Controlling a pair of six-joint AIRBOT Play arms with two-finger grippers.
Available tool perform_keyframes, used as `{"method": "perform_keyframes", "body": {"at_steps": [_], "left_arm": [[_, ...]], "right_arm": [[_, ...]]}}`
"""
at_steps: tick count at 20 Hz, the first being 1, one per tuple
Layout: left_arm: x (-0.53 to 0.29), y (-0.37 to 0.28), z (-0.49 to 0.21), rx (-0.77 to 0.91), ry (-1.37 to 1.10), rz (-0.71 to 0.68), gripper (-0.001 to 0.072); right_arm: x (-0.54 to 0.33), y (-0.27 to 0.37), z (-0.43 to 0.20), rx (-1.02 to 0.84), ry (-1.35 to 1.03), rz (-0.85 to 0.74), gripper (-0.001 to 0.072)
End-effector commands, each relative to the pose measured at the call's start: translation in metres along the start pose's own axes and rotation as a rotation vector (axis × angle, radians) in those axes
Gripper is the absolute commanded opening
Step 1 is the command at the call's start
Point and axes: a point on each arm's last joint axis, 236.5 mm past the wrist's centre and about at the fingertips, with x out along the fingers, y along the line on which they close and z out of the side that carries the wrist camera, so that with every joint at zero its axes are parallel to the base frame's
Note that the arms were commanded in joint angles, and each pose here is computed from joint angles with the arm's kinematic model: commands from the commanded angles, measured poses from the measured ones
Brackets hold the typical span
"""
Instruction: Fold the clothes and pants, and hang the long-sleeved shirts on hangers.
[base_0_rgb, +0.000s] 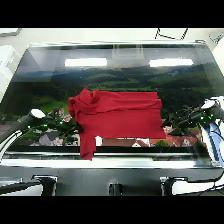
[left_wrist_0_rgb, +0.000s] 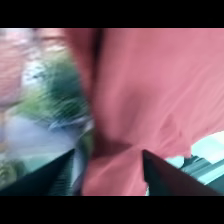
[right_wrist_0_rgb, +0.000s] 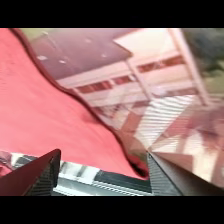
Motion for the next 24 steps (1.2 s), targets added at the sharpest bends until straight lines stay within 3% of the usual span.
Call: {"method": "perform_keyframes", "body": {"at_steps": [1,2,3,4,8,9,10,11,15,19,22,24], "left_arm": [[0.018,-0.010,0.001,-0.021,-0.027,0.004,0.0292],[0.019,-0.011,0.000,-0.015,-0.023,0.006,0.0153],[0.019,-0.012,0.000,-0.014,-0.023,0.005,0.0071],[0.018,-0.012,0.000,-0.014,-0.026,0.004,0.0036],[0.012,-0.018,0.004,0.001,-0.044,-0.005,0.0023],[0.009,-0.021,0.007,0.008,-0.053,-0.009,0.0024],[0.006,-0.025,0.010,0.017,-0.063,-0.014,0.0023],[0.001,-0.030,0.012,0.032,-0.072,-0.019,0.0023],[-0.069,-0.061,0.042,0.245,-0.192,0.042,0.0021],[-0.268,-0.174,0.074,0.550,-0.671,0.044,0.0021],[-0.466,-0.281,0.008,0.771,-1.196,-0.049,0.0022],[-0.558,-0.324,-0.065,0.878,-1.494,-0.123,0.0022]], "right_arm": [[0.009,0.000,0.002,0.011,-0.014,0.015,0.0625],[0.014,0.000,-0.001,0.021,-0.005,0.028,0.0624],[0.019,-0.001,-0.004,0.028,0.002,0.039,0.0621],[0.023,-0.001,-0.006,0.030,0.005,0.049,0.0604],[0.034,0.006,-0.016,0.013,0.038,0.056,0.0522],[0.039,0.012,-0.020,-0.022,0.051,0.044,0.0443],[0.044,0.018,-0.023,-0.049,0.059,0.031,0.0279],[0.047,0.025,-0.025,-0.076,0.066,0.020,0.0031],[-0.011,0.075,-0.001,-0.262,-0.072,0.033,0.0033],[-0.212,0.195,0.015,-0.582,-0.691,0.063,0.0034],[-0.399,0.282,-0.083,-0.800,-1.311,0.145,0.0034],[-0.465,0.301,-0.170,-0.882,-1.574,0.205,0.0034]]}}
